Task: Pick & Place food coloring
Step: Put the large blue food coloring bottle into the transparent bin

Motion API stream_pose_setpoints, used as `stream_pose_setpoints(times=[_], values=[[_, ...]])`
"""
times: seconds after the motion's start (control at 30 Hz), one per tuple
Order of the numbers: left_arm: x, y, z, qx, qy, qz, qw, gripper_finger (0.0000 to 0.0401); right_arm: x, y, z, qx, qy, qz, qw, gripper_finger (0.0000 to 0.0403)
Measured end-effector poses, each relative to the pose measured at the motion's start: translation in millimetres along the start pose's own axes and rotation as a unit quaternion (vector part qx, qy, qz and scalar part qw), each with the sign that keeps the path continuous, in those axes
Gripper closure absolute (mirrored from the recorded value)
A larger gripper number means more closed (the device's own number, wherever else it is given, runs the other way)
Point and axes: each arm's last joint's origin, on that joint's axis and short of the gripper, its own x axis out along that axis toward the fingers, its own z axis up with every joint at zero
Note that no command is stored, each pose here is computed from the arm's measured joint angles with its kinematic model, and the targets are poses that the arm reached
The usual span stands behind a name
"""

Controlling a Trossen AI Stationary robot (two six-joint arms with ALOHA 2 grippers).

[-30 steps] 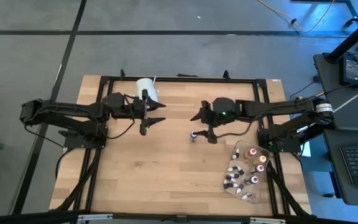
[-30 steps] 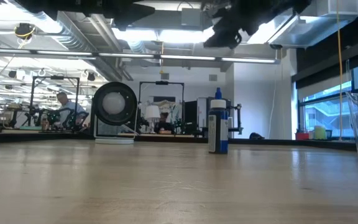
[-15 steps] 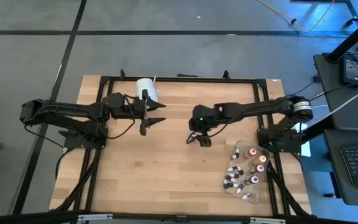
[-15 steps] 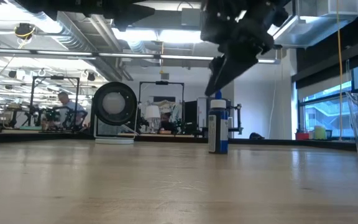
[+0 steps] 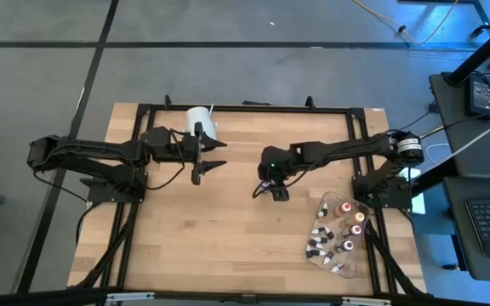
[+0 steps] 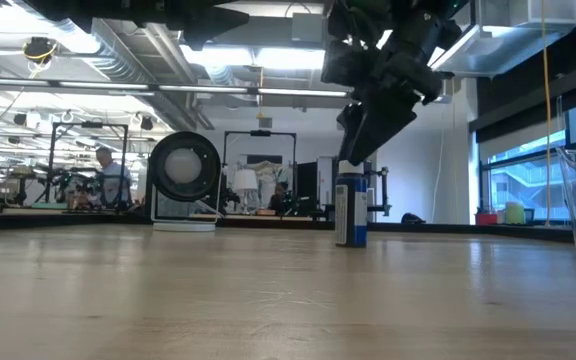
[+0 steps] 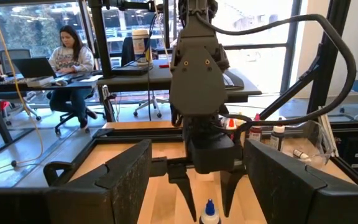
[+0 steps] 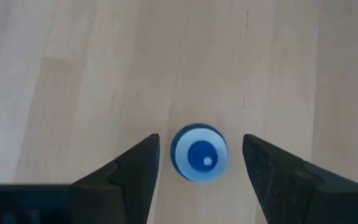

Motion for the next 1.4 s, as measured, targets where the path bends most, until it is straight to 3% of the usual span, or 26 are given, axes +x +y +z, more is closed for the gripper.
stream_pose_setpoints(times=[0.3, 0.57, 0.8, 0.93, 1.13, 1.4], values=[[0.0, 0.0, -0.5, 0.0, 0.003, 0.0, 1.0, 0.015, 3.9, -0.1, -0.9, 0.0, 0.006, 0.001, 1.0, 0.0209], [0.0, 0.0, -0.6, 0.0, 0.004, 0.001, 1.0, 0.015, 4.0, -0.1, -1.0, -0.004, 0.006, 0.001, 1.0, 0.0283], [0.0, 0.0, -0.6, 0.0, 0.004, 0.001, 1.0, 0.015, -0.7, 0.2, -1.8, 0.016, 0.017, -0.041, 0.999, 0.0285], [0.1, 0.0, -0.7, 0.0, 0.005, 0.0, 1.0, 0.015, -29.7, 11.8, 8.7, 0.033, 0.014, -0.037, 0.999, 0.0284], [0.1, 0.1, -1.1, 0.008, 0.007, 0.003, 1.0, 0.015, -93.4, 51.0, 13.5, 0.065, 0.026, -0.007, 0.998, 0.0284], [0.0, 1.6, -1.7, 0.009, 0.011, 0.029, 0.999, 0.015, -167.8, 111.2, -25.5, 0.211, -0.006, -0.015, 0.977, 0.0283]])
